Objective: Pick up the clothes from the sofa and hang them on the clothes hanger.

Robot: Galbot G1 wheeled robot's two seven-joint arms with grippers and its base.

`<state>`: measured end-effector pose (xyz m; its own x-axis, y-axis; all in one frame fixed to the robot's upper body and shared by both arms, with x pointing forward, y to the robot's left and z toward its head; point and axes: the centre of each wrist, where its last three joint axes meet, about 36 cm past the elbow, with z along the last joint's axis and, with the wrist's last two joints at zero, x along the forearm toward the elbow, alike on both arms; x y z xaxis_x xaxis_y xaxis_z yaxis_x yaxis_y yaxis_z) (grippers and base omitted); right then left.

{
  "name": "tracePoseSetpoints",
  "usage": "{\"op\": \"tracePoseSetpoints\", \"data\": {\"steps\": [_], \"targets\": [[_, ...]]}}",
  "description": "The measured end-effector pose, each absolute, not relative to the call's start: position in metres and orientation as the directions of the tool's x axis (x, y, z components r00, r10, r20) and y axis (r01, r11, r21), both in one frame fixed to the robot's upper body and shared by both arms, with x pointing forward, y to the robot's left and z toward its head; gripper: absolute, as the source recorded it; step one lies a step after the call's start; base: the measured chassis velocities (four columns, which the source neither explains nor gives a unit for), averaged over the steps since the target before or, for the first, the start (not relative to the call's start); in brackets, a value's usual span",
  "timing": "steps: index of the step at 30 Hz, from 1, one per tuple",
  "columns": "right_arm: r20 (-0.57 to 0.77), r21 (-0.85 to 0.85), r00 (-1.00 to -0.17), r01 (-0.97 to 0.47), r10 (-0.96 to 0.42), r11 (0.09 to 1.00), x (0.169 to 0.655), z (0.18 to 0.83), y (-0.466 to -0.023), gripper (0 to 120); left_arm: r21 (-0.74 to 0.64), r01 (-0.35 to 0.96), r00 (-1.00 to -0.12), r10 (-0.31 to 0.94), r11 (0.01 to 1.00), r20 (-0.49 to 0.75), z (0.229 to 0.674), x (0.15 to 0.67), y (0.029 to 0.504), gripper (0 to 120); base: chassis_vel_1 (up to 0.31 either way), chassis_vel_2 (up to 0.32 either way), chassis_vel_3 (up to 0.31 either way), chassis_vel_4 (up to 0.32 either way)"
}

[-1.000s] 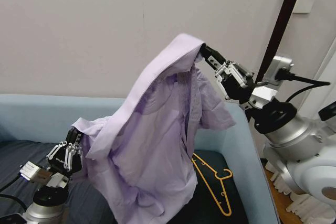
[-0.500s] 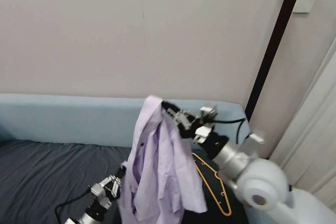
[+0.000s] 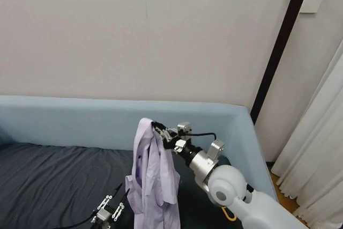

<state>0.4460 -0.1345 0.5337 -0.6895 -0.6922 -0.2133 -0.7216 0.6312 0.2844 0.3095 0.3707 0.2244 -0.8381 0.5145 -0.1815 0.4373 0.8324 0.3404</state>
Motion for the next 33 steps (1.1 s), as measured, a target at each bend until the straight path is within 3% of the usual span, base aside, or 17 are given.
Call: {"op": "tracePoseSetpoints", "data": {"steps": [5, 6, 11, 13, 17, 22, 33], "targets": [[-0.229, 0.284, -0.695, -0.717, -0.682, 0.636, 0.447, 0.542, -0.142, 0, 0.26, 0.459, -0.805, 0.521, 0.85, -0.283, 0.242, 0.304, 0.352, 74, 0.0, 0.0, 0.0, 0.0], [-0.229, 0.284, -0.695, -0.717, -0.682, 0.636, 0.447, 0.542, -0.142, 0, 0.26, 0.459, -0.805, 0.521, 0.85, -0.283, 0.242, 0.304, 0.352, 74, 0.0, 0.0, 0.0, 0.0], [-0.23, 0.28, -0.686, -0.726, -0.69, 0.628, 0.441, 0.542, -0.143, 0, 0.233, 0.418, -0.814, 0.475, 0.878, -0.335, 0.239, 0.312, 0.302, 95, 0.0, 0.0, 0.0, 0.0], [-0.228, 0.279, -0.685, -0.726, -0.692, 0.628, 0.44, 0.541, -0.144, 0, 0.213, 0.408, -0.822, 0.459, 0.888, -0.338, 0.235, 0.311, 0.288, 98, 0.0, 0.0, 0.0, 0.0], [-0.225, 0.274, -0.687, -0.725, -0.691, 0.631, 0.438, 0.542, -0.147, 0, 0.166, 0.37, -0.847, 0.405, 0.914, -0.343, 0.226, 0.308, 0.258, 100, 0.0, 0.0, 0.0, 0.0], [-0.222, 0.266, -0.685, -0.727, -0.694, 0.632, 0.437, 0.542, -0.15, 0, 0.081, 0.205, -0.92, 0.22, 0.975, -0.325, 0.223, 0.304, 0.227, 100, 0.0, 0.0, 0.0, 0.0], [-0.219, 0.258, -0.687, -0.726, -0.693, 0.638, 0.437, 0.543, -0.154, 0, 0.126, 0.211, -0.907, 0.242, 0.969, -0.344, 0.24, 0.289, 0.251, 100, 0.0, 0.0, 0.0, 0.0]]}}
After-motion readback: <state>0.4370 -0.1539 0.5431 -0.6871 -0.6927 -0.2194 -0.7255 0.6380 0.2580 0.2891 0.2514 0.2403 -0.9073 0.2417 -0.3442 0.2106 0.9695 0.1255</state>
